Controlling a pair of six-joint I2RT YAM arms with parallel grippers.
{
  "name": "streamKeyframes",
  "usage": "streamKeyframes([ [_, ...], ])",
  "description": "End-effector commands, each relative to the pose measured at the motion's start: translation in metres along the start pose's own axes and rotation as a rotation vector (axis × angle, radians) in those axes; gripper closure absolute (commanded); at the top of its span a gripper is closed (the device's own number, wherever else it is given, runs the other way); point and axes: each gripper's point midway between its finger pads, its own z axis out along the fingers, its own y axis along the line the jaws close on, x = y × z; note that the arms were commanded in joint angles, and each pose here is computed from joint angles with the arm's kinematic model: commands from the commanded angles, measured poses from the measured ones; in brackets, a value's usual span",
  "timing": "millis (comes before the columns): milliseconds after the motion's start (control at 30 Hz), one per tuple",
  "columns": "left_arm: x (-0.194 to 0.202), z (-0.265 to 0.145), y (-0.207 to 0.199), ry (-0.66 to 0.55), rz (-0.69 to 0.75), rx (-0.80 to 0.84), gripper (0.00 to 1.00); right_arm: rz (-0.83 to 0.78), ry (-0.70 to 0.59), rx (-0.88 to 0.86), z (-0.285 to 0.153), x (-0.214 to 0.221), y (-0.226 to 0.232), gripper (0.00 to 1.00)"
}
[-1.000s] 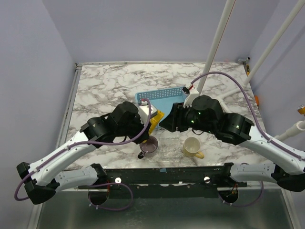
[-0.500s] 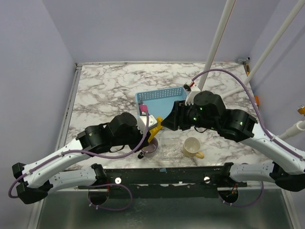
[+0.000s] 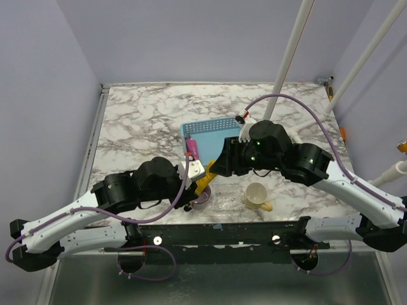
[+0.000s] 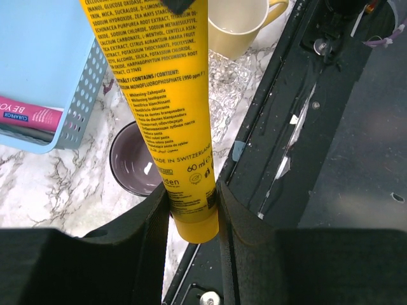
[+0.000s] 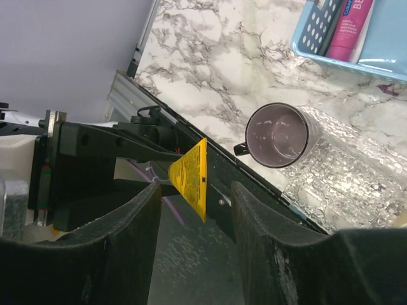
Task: Prepare toiletry sets of a toothbrush and toothpaste on the tray
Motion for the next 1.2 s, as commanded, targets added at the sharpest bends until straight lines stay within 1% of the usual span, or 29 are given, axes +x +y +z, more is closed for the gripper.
streamKeyframes([
  [0, -0.009, 0.000, -0.002, -0.050, 0.030, 0.005, 1.00, 0.018, 0.047, -0.034, 0.008, 0.005, 0.006, 0.49],
  [67, -0.009, 0.000, -0.003, -0.052, 0.033, 0.009, 1.00, 0.021, 0.057, -0.041, 0.011, 0.007, 0.007, 0.50],
  [300, -0.009, -0.002, -0.005, -0.058, 0.040, 0.011, 1.00, 0.034, 0.085, -0.055, 0.019, 0.008, 0.009, 0.63],
  [500, -0.009, -0.002, -0.003, -0.066, 0.042, -0.002, 1.00, 0.043, 0.112, -0.065, 0.023, 0.014, 0.008, 0.70],
  [600, -0.009, -0.002, -0.002, -0.069, 0.042, -0.009, 1.00, 0.047, 0.124, -0.069, 0.026, 0.017, 0.007, 0.76],
  [667, -0.009, -0.002, -0.001, -0.070, 0.042, -0.012, 1.00, 0.048, 0.129, -0.074, 0.027, 0.018, 0.008, 0.83],
  [767, -0.010, -0.003, 0.000, -0.077, 0.040, -0.018, 1.00, 0.047, 0.136, -0.087, 0.027, 0.019, 0.010, 1.00],
  [800, -0.011, -0.003, -0.001, -0.080, 0.040, -0.017, 1.00, 0.047, 0.138, -0.094, 0.027, 0.019, 0.011, 1.00],
  [867, -0.012, -0.003, 0.005, -0.090, 0.035, -0.049, 0.96, 0.047, 0.139, -0.103, 0.028, 0.020, 0.012, 1.00],
  [900, -0.013, -0.003, 0.005, -0.097, 0.035, -0.050, 0.92, 0.048, 0.138, -0.104, 0.028, 0.020, 0.011, 1.00],
  [933, -0.013, -0.004, 0.005, -0.101, 0.036, -0.050, 0.83, 0.048, 0.136, -0.106, 0.028, 0.020, 0.012, 1.00],
  [967, -0.013, -0.004, 0.005, -0.105, 0.035, -0.049, 0.79, 0.051, 0.136, -0.109, 0.029, 0.021, 0.011, 1.00],
  [1033, -0.013, -0.004, 0.004, -0.111, 0.036, -0.045, 0.73, 0.052, 0.135, -0.115, 0.029, 0.022, 0.012, 1.00],
  [1067, -0.013, -0.003, 0.004, -0.112, 0.035, -0.044, 0.68, 0.052, 0.133, -0.116, 0.029, 0.022, 0.011, 1.00],
  [1167, -0.013, -0.002, 0.004, -0.114, 0.035, -0.042, 0.60, 0.046, 0.127, -0.115, 0.028, 0.022, 0.010, 1.00],
])
